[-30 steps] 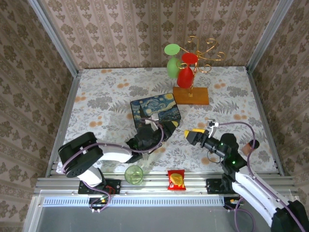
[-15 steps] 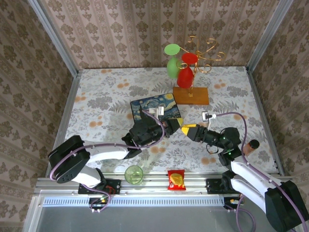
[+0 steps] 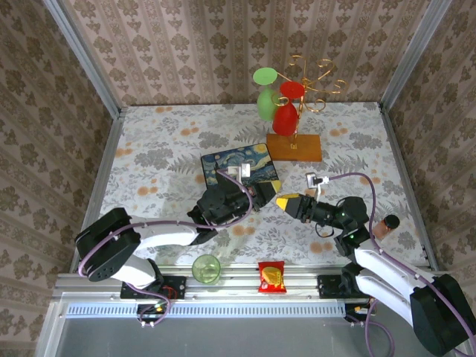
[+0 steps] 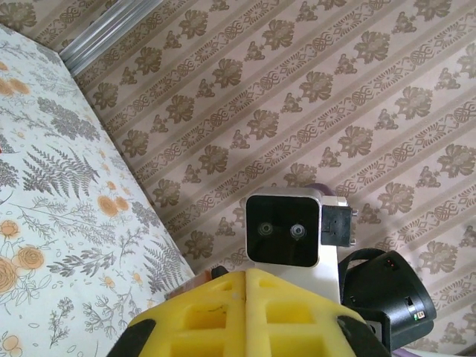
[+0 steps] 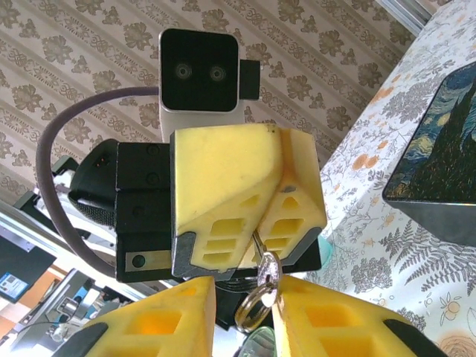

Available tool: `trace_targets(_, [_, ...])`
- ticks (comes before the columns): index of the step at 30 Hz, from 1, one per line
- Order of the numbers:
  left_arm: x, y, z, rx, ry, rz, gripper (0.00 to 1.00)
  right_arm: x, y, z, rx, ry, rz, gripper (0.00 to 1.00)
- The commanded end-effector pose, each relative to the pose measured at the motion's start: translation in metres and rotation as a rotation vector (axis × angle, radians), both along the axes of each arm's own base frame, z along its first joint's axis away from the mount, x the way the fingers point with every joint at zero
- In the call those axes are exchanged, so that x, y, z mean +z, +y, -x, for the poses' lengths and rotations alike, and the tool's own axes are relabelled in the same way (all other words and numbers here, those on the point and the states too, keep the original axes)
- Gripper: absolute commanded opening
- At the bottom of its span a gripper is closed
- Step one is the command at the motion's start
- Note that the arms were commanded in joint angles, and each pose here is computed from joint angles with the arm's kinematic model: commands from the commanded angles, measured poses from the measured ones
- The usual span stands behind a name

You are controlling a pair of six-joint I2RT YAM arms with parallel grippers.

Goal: Unlock the padlock with the key

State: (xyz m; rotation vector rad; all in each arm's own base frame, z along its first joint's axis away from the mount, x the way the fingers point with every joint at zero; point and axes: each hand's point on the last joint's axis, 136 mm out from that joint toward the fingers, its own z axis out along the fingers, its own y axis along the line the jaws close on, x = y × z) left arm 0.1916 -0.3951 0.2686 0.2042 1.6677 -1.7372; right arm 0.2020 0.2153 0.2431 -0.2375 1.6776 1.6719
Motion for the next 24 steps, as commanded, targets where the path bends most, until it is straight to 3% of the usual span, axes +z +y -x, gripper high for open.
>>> trace_targets(1, [0.001, 0.002, 0.001, -0.014, 0.008, 0.045, 0.00, 0.017, -0.001, -0.002, -0.027, -0.083, -0.017, 0.27])
trace_targets(6, [0.002, 0.001, 0.004, -0.024, 0.017, 0.052, 0.00, 0.015, -0.003, -0.006, -0.056, -0.087, 0.000, 0.27])
trace_targets(14, [0.002, 0.000, 0.003, -0.021, 0.013, 0.047, 0.00, 0.017, -0.003, -0.007, -0.057, -0.093, -0.009, 0.13])
trace_targets(24, [-0.009, 0.000, 0.002, -0.033, 0.040, 0.009, 0.00, 0.020, -0.003, -0.007, -0.064, -0.098, -0.008, 0.14])
